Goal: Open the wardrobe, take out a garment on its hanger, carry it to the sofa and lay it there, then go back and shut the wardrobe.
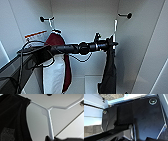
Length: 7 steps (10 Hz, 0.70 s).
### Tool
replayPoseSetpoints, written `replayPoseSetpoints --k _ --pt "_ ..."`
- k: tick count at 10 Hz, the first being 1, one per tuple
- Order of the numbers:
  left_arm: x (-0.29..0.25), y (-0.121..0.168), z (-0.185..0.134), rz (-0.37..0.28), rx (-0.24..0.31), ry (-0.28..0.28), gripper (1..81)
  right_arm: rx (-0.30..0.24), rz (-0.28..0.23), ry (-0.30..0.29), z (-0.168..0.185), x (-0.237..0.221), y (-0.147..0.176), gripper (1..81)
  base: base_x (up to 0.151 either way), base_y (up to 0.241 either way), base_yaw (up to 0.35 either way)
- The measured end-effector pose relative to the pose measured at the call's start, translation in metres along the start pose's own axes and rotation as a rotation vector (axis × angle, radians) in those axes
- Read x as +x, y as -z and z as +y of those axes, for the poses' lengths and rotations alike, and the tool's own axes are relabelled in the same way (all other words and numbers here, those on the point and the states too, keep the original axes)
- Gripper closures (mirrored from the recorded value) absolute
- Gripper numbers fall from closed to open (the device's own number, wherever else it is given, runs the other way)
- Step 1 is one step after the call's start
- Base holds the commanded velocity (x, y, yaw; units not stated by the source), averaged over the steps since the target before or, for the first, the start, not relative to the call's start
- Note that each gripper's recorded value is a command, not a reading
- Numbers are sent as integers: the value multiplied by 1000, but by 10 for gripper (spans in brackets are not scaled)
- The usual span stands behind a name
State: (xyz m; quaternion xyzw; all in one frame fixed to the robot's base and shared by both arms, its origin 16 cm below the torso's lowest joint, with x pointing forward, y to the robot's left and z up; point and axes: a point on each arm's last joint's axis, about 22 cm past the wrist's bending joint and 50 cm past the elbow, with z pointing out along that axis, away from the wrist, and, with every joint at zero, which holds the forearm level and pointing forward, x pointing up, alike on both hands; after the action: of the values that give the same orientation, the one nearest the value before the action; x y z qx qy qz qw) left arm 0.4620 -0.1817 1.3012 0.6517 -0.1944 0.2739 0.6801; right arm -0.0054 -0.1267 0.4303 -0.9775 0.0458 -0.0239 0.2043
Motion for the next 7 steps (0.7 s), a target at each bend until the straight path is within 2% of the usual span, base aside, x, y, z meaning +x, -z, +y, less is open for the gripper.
replayPoseSetpoints --k 3,5,7 --pt "-11 2 7 -14 -15 -5 811 -5 -34 -8 3 -26 1 10 -114 0 0" --pt "-13 3 5 -16 -13 -3 811 -2 -14 -2 1 -11 0 10 -126 0 0" --pt "-22 3 10 -32 -24 -6 811 -1 -14 -2 1 -13 0 10 -129 0 0"
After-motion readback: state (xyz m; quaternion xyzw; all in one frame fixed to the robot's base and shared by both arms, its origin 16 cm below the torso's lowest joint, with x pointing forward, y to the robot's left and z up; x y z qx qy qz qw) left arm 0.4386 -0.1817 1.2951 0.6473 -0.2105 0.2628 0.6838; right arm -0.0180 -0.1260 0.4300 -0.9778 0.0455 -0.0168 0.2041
